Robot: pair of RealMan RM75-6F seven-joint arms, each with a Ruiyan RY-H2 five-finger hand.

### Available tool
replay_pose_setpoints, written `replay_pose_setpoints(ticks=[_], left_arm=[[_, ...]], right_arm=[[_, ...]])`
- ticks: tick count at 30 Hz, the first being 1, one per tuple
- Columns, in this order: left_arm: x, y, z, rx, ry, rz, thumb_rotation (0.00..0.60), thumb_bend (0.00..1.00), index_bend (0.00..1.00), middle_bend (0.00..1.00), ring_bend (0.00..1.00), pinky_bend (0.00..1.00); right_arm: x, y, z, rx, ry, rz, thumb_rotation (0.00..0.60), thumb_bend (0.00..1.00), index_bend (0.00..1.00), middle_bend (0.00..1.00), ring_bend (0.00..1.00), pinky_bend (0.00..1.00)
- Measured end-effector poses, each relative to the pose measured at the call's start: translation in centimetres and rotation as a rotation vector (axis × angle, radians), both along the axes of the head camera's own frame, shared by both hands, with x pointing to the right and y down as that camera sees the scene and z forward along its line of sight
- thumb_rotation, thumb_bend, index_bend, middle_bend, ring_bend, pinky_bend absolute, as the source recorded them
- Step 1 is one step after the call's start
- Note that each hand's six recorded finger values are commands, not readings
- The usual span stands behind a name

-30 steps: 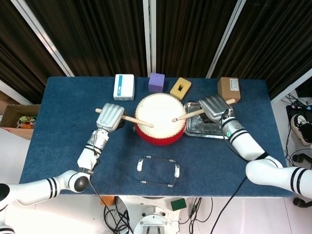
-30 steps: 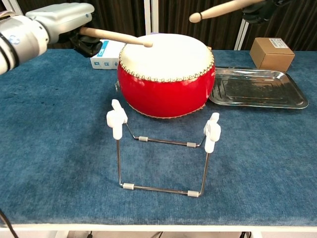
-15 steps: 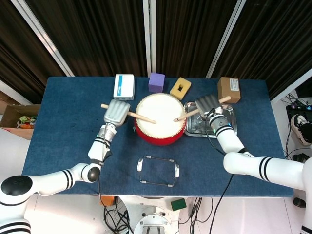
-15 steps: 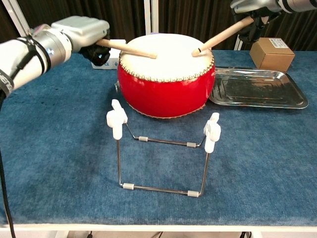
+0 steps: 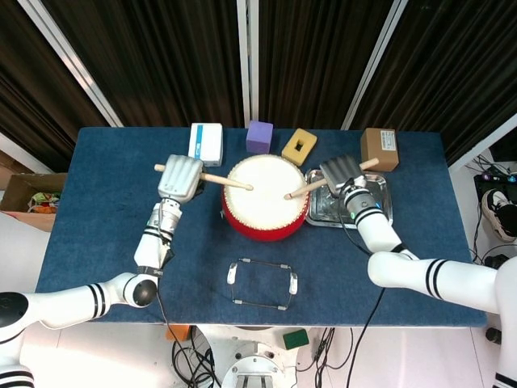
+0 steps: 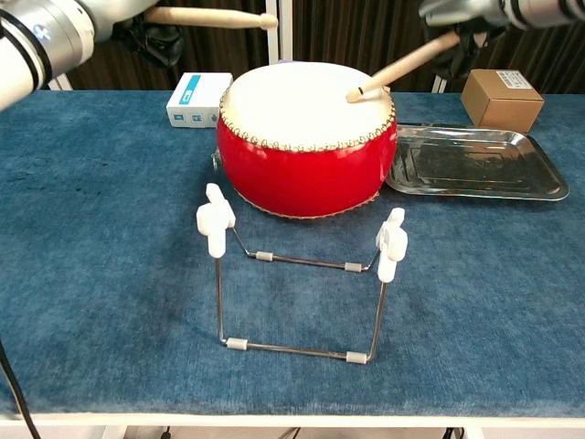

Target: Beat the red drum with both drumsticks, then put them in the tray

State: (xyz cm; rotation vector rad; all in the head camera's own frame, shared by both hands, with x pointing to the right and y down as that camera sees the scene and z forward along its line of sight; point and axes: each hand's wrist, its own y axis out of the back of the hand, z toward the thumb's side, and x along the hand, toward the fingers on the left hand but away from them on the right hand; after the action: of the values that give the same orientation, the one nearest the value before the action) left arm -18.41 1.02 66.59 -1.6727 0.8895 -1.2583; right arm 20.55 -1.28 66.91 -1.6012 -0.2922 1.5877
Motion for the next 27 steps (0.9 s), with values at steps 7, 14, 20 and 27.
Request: replay_pose_setpoints(ticks=[7, 14, 20, 27], left_arm=[[0.7, 0.9, 3.8, -0.053, -0.099, 0.027, 0.600, 0.56, 1.00, 1.00, 1.00, 1.00], [0.4, 0.6, 5.0, -0.026, -0.235, 0.055, 0.600, 0.56, 1.00, 1.00, 1.00, 1.00], [0.5, 0.2, 1.6, 0.006, -0.120, 0.015, 0.600, 0.56, 1.00, 1.00, 1.00, 1.00], [1.1, 1.0, 1.8, -0.019, -0.118, 0.043, 0.600, 0.56, 1.00, 1.00, 1.00, 1.00]], right_arm=[[-0.3, -0.5, -1.1, 0.021, -0.054, 0.048, 0.600, 0.78, 1.00, 1.00, 1.00, 0.96], [-0.3, -1.4, -4.6, 0.063, -0.206, 0.089, 0.600, 0.78, 1.00, 1.00, 1.00, 0.96], [-0.1, -0.5, -1.1, 0.008, -0.131, 0.067, 0.600, 0.78, 1.00, 1.00, 1.00, 0.96], [-0.3, -0.3, 0.4, 0.004, -0.065, 0.060, 0.600, 0.78, 1.00, 1.00, 1.00, 0.96]])
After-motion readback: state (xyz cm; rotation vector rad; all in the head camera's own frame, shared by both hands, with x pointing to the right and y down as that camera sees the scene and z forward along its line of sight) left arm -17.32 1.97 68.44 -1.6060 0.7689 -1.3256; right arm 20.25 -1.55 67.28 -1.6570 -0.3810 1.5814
